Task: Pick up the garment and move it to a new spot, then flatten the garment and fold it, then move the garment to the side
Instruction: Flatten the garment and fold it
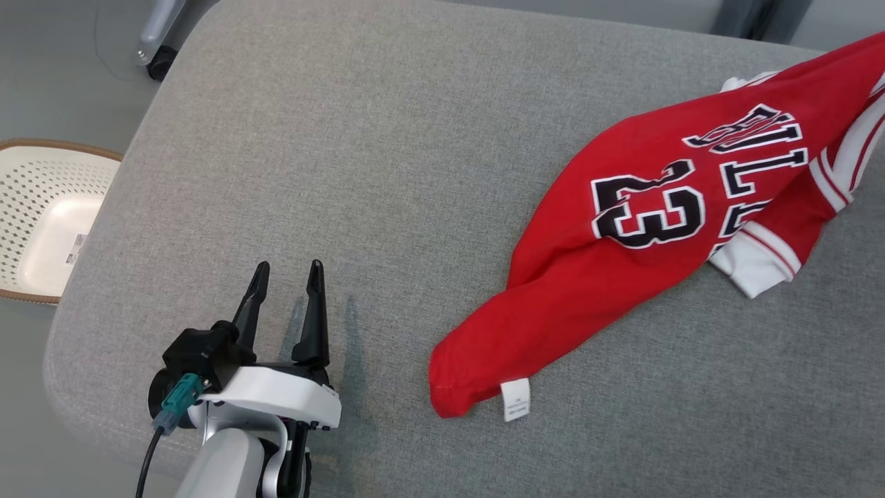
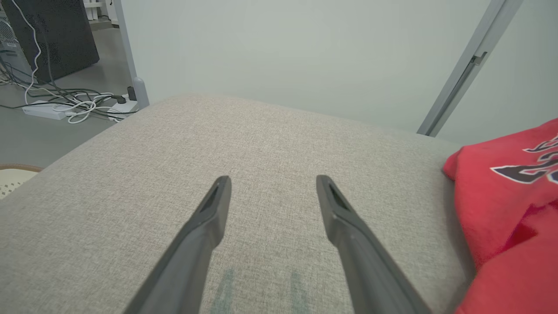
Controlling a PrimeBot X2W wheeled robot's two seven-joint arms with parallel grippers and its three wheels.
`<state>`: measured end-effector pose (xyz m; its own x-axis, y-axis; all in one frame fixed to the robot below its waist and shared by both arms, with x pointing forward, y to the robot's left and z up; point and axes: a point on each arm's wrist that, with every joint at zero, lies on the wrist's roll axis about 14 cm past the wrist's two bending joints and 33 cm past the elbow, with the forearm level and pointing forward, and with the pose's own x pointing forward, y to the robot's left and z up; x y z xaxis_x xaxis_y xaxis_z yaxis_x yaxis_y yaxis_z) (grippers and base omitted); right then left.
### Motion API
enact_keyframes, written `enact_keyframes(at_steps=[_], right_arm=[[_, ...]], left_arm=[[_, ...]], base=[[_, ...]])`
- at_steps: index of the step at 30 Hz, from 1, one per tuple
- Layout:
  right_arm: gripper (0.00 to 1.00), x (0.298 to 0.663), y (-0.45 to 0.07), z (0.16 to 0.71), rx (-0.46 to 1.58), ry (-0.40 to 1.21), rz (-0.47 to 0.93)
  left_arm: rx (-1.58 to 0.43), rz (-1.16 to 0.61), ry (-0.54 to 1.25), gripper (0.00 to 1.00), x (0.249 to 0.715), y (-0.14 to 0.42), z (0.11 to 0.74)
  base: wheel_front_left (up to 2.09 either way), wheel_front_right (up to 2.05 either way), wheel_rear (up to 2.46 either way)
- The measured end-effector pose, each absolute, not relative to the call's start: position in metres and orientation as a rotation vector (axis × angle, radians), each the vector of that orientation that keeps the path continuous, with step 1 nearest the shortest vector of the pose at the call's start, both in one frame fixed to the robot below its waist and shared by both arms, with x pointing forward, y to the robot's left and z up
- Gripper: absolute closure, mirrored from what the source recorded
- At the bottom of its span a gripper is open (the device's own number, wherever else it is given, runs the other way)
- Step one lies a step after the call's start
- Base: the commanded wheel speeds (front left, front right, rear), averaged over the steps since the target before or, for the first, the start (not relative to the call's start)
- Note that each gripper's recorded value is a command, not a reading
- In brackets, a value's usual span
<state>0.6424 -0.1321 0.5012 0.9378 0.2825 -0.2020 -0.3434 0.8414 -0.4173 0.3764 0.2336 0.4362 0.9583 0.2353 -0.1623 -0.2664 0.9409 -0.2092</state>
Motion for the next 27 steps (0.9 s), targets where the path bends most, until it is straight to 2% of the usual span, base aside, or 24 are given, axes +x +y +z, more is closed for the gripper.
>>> enact_keyframes(at_steps=[3,4,5,6,7,19,27], right_arm=[[1.00,0.654,-0.136,0.498,-0.482,0.136,0.325],[0.84,0.657,-0.137,0.497,-0.478,0.133,0.323],[0.56,0.660,-0.138,0.496,-0.476,0.132,0.319],[0.06,0.662,-0.139,0.494,-0.479,0.135,0.317],[0.00,0.662,-0.141,0.491,-0.482,0.142,0.316],[0.00,0.635,-0.159,0.493,-0.440,0.113,0.303],[0.00,0.560,-0.130,0.471,-0.251,0.111,0.382]], left_arm=[[-0.226,0.250,0.147,0.00,0.382,0.232,0.432],[-0.224,0.249,0.152,0.00,0.383,0.232,0.430],[-0.223,0.247,0.158,0.00,0.384,0.231,0.428],[-0.222,0.244,0.163,0.00,0.385,0.230,0.427],[-0.222,0.240,0.164,0.00,0.386,0.229,0.426],[-0.224,0.186,0.128,0.00,0.401,0.214,0.437],[-0.228,0.137,0.099,0.00,0.398,0.198,0.448]], base=[[0.00,0.00,0.00],[0.00,0.00,0.00],[0.00,0.00,0.00],[0.00,0.00,0.00],[0.00,0.00,0.00],[0.00,0.00,0.00],[0.00,0.00,0.00]])
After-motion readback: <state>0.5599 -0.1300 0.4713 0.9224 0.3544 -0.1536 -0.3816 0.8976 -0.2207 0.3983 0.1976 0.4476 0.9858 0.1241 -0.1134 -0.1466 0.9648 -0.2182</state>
